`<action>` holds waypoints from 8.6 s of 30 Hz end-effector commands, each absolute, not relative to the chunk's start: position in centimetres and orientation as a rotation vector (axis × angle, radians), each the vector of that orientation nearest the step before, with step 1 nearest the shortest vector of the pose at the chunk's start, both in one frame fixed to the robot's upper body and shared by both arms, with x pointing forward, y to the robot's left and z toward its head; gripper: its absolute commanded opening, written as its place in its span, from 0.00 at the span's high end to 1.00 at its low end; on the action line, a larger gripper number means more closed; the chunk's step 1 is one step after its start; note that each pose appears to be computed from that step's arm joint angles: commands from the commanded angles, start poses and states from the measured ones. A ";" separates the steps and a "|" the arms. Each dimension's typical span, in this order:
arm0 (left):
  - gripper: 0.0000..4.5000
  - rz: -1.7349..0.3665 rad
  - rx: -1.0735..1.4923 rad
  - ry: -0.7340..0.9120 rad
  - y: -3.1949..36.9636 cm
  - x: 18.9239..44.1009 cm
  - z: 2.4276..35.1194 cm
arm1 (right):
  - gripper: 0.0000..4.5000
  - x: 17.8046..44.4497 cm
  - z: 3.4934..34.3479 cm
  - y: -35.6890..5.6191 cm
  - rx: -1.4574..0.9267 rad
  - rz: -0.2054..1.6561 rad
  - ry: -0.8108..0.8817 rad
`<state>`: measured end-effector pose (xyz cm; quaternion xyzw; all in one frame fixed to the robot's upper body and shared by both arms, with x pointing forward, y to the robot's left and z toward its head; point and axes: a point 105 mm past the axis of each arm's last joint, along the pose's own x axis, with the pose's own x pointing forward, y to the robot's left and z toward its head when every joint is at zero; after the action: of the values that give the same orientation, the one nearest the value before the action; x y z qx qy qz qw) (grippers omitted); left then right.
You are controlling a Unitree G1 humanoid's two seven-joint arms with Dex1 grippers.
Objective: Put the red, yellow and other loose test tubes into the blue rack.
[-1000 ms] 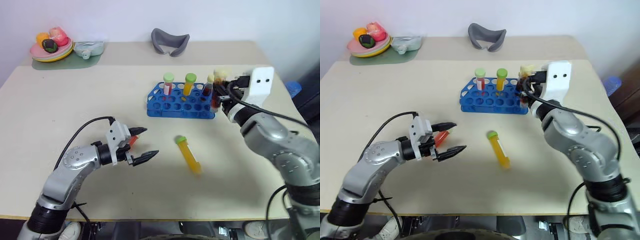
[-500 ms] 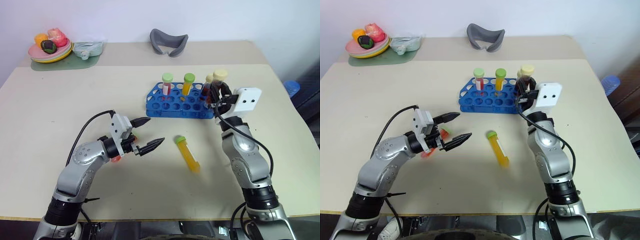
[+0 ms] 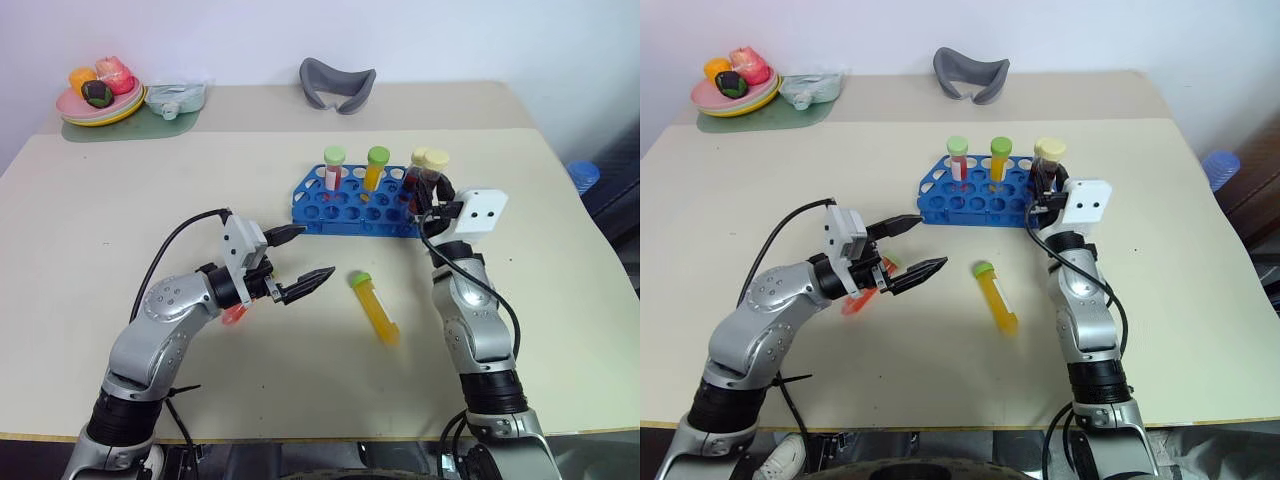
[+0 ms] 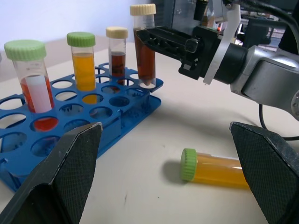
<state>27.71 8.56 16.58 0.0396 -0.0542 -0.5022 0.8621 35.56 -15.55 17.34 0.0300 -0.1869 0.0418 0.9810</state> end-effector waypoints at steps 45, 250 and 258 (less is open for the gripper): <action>0.00 -1.220 0.338 -0.006 13.3 25.5 14.5 | 0.01 26.9 14.1 -10.4 -0.198 0.504 0.808; 0.12 -0.535 0.536 0.915 15.9 28.9 12.9 | 0.16 23.8 17.2 -6.9 -0.289 1.228 -0.068; 0.28 -0.484 0.535 0.918 16.6 29.3 13.6 | 0.16 24.0 17.4 -6.9 -0.295 1.230 -0.071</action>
<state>29.01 16.24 12.47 0.2440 0.4441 -0.2393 0.8282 24.41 -7.21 16.44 -0.1342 -0.0102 0.5701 0.8105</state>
